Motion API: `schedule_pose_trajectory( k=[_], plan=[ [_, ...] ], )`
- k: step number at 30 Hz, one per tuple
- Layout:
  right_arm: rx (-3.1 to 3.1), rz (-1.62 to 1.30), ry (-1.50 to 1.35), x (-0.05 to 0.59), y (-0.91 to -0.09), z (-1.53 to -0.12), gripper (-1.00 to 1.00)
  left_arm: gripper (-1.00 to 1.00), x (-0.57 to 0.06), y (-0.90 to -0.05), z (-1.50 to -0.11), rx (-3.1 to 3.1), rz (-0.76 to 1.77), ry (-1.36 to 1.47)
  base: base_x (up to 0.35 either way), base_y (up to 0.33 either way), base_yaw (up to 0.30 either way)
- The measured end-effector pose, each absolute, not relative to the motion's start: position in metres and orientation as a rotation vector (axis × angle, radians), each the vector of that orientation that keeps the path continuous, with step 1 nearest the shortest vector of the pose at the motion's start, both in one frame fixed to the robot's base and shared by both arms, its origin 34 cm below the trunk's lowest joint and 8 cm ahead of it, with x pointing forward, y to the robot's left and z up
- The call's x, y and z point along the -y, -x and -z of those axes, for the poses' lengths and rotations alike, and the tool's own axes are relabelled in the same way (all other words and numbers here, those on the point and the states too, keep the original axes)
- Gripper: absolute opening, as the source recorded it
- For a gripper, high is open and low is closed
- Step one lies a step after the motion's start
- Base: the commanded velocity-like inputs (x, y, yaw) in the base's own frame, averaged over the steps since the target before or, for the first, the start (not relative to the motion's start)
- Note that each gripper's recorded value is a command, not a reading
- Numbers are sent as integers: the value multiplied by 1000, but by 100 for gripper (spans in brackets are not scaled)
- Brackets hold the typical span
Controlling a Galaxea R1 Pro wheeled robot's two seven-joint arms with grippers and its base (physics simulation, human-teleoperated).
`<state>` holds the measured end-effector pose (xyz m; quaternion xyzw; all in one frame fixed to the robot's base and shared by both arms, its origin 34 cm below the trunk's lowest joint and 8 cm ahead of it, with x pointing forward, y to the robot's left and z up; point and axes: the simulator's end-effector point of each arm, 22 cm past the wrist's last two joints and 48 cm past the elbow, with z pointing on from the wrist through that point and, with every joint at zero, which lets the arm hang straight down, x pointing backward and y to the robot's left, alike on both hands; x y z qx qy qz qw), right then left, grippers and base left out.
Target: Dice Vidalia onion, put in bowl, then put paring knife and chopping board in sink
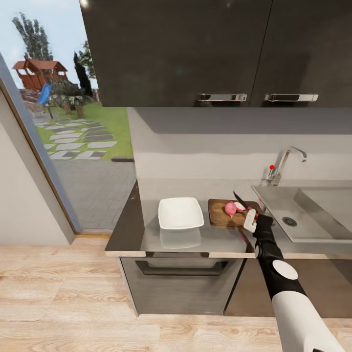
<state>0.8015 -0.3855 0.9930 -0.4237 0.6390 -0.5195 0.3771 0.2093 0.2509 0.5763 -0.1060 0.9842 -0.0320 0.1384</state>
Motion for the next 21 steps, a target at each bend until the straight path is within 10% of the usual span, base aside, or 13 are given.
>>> schedule_pose_trajectory(
  k=[21],
  plan=[
    [-1674, 1294, 1122, 381, -797, -968, -100, 100, -251, -209, -576, -2846, 93, 306, 0, 0, 0]
  ],
)
